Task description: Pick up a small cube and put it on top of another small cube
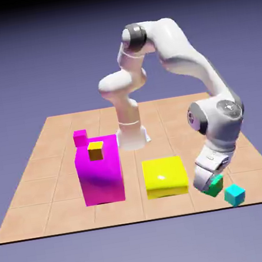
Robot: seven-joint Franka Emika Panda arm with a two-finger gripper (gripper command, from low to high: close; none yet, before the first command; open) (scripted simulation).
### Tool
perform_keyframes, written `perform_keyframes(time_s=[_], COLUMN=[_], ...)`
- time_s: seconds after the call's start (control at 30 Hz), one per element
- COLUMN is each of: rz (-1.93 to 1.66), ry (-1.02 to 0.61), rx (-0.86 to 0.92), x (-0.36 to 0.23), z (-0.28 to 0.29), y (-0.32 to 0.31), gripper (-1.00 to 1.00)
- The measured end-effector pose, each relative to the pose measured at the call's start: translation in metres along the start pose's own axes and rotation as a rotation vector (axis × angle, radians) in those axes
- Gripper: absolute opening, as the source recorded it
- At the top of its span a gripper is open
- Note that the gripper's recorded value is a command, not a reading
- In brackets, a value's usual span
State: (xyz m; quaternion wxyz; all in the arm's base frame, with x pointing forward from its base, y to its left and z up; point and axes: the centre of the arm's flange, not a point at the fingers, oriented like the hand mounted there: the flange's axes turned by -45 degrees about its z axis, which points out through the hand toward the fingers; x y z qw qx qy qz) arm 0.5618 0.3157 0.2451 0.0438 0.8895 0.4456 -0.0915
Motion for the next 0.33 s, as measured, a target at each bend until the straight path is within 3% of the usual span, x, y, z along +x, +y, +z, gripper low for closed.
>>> perform_keyframes(time_s=[0.07, 0.13, 0.23, 0.27, 0.33], rz=[-0.098, -0.105, -0.106, -0.106, -0.106], ry=[-0.001, -0.001, -0.001, -0.001, -0.002], rx=[-0.021, -0.022, -0.023, -0.023, -0.025], x=[0.019, 0.020, 0.024, 0.024, 0.024], z=[-0.008, -0.008, 0.058, 0.062, 0.062], y=[-0.044, -0.047, -0.045, -0.045, -0.045], gripper=[-1.00, -1.00, -1.00, 1.00, 1.00])
